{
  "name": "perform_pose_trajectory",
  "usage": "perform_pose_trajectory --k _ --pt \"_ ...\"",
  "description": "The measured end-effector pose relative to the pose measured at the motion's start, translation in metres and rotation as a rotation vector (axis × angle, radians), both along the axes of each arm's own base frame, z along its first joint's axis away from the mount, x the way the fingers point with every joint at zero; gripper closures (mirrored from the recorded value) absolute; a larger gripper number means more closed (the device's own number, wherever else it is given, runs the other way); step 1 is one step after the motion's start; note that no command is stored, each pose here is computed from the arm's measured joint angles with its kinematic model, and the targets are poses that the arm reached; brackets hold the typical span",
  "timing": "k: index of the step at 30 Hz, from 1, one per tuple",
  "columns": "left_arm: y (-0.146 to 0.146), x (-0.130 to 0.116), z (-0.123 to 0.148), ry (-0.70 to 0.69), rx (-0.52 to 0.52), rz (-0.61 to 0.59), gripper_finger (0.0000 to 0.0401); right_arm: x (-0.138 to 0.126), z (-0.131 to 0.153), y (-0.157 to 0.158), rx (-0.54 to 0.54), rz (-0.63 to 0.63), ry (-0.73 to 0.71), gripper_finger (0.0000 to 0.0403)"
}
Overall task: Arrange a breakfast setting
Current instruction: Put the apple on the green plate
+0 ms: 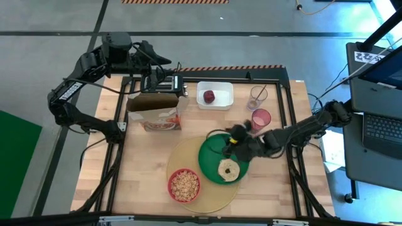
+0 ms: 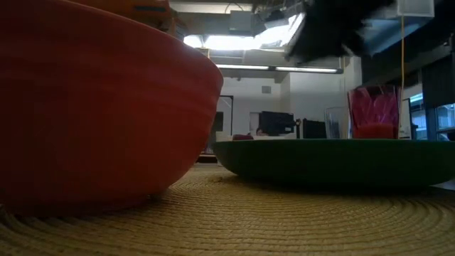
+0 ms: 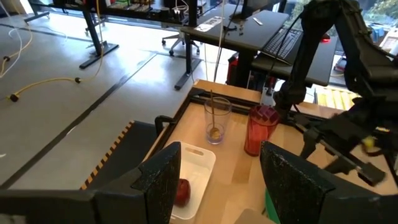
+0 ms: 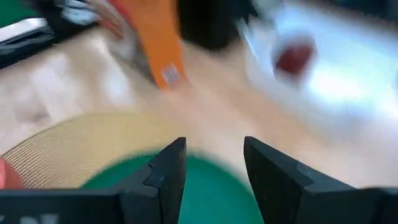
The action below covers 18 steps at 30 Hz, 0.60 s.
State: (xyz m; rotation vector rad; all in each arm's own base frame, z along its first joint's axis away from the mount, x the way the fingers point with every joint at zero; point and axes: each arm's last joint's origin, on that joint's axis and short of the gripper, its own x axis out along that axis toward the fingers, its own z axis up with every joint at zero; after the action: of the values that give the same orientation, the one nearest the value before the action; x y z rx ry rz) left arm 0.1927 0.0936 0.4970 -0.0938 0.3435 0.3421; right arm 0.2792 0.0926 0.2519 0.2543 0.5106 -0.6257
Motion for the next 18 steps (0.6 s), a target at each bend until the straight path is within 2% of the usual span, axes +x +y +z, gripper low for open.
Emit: perform_pose_trajectory --k 4,12,13,15,18 --pt "0.000 0.000 0.000 -0.003 0.002 0.000 0.0189 0.026 0.039 -0.023 -0.304 0.203 0.063 0.0240" --pt "0.000 0.000 0.000 0.000 0.001 0.000 0.0189 0.042 0.141 -0.091 -0.789 0.217 0.226 0.0240" --pt "0.000 0.000 0.000 0.000 0.000 0.001 0.0189 0.042 0.149 -0.103 -0.822 0.225 0.245 0.0240" --pt "0.000 0.000 0.000 0.000 0.000 0.001 0.0189 0.040 0.160 -0.130 -0.818 0.236 0.235 0.0240" --pt "0.000 0.000 0.000 0.001 -0.001 0.001 0.0189 0.031 0.171 -0.182 -0.707 0.272 0.103 0.0240"
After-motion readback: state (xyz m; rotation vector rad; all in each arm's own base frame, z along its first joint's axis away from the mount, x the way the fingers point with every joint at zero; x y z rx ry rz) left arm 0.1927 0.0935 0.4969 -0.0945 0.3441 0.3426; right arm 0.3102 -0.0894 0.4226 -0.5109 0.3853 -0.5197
